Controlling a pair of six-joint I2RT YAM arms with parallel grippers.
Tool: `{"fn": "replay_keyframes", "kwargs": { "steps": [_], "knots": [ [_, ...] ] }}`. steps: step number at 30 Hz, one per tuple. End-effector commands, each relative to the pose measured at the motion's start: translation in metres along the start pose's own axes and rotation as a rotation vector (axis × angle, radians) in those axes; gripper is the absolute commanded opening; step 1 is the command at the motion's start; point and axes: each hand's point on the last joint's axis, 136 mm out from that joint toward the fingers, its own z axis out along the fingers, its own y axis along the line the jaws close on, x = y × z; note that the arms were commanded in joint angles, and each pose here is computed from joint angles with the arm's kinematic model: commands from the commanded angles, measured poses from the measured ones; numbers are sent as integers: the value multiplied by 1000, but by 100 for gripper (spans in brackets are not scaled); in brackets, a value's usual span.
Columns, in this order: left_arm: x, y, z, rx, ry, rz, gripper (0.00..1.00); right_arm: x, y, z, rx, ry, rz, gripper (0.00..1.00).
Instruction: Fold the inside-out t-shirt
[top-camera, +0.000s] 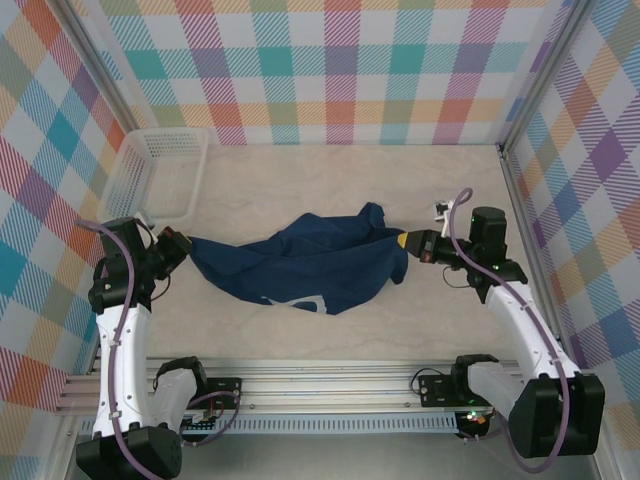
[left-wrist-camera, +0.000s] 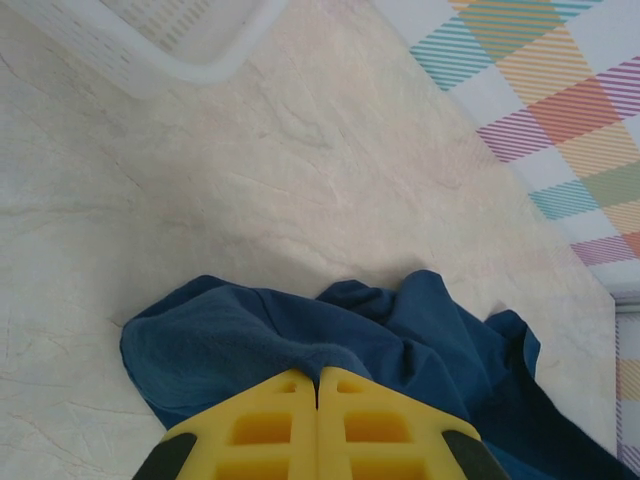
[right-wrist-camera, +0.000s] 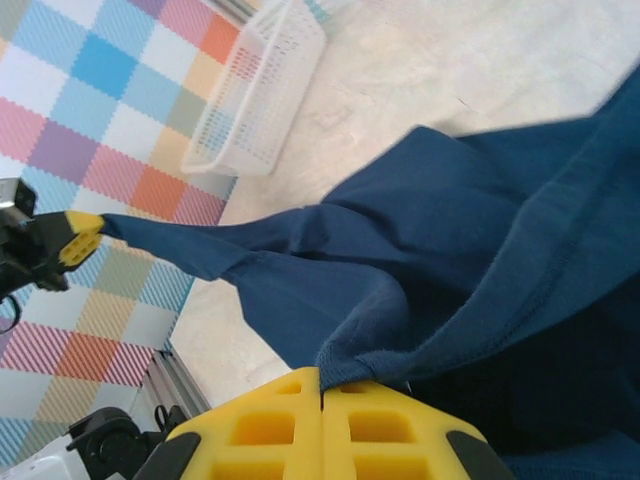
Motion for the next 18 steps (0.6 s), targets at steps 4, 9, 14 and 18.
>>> {"fn": "replay_keyframes", "kwargs": {
  "steps": [4,9,14,18],
  "knots": [
    [-2,9,-1,-34,-22,0,0,86,-80,2,299,157,420,0],
    [-1,9,2,-25,-17,-10,0,108,-103,-4,441,179,464,19],
    [0,8,1,-19,-14,-9,0,93,-113,-7,513,142,413,38],
    [-1,6,0,-14,-16,-6,0,84,-117,3,495,150,384,42]
  ]
}}
